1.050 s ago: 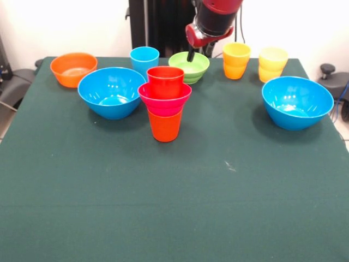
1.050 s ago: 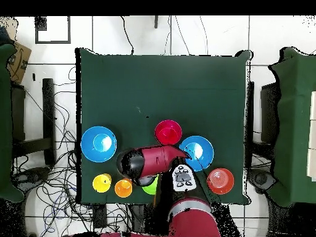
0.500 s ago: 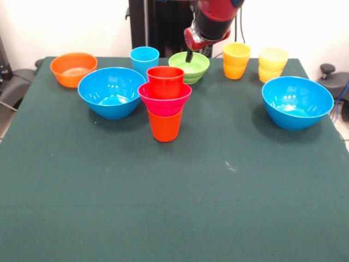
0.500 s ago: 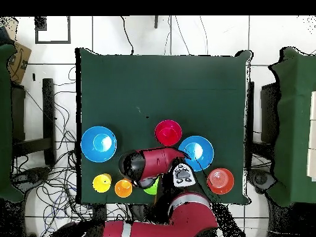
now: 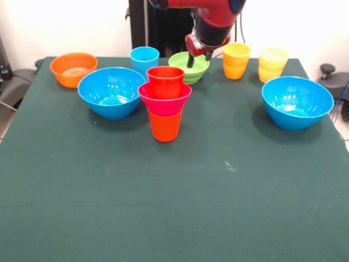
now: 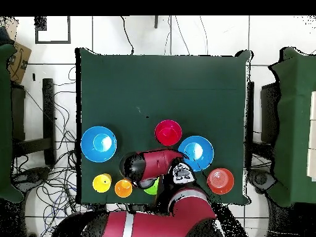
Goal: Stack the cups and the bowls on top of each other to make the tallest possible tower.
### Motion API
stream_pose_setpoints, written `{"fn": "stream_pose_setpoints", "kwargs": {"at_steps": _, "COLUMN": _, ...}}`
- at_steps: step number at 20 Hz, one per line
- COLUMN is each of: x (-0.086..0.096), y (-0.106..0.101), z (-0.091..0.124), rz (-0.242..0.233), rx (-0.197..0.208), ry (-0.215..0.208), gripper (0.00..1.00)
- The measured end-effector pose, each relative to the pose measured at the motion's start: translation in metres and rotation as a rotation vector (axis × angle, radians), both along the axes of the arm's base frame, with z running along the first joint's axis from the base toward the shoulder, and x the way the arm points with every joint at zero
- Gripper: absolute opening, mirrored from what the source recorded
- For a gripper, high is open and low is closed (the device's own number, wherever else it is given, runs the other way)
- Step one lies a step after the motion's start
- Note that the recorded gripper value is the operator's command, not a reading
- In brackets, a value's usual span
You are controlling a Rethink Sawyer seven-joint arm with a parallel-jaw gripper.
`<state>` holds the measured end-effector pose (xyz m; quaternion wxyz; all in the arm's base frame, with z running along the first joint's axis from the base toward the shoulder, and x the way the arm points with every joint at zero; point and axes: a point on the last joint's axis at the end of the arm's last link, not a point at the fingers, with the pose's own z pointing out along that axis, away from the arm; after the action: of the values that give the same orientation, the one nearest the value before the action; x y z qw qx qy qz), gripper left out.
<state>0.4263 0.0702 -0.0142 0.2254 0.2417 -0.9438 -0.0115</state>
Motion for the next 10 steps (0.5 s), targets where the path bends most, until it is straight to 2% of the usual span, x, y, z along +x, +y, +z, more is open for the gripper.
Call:
{"fn": "stream_pose_setpoints", "kwargs": {"at_steps": 6, "x": -0.003, "y": 0.002, "z": -0.008, "rz": -0.003, "rx": 0.012, "ry": -0.013, "gripper": 1.0}}
{"fn": "stream_pose_setpoints", "kwargs": {"at_steps": 10, "x": -0.011, "y": 0.003, "z": -0.013, "rz": -0.004, "rx": 0.02, "ry": 0.005, "gripper": 1.0}}
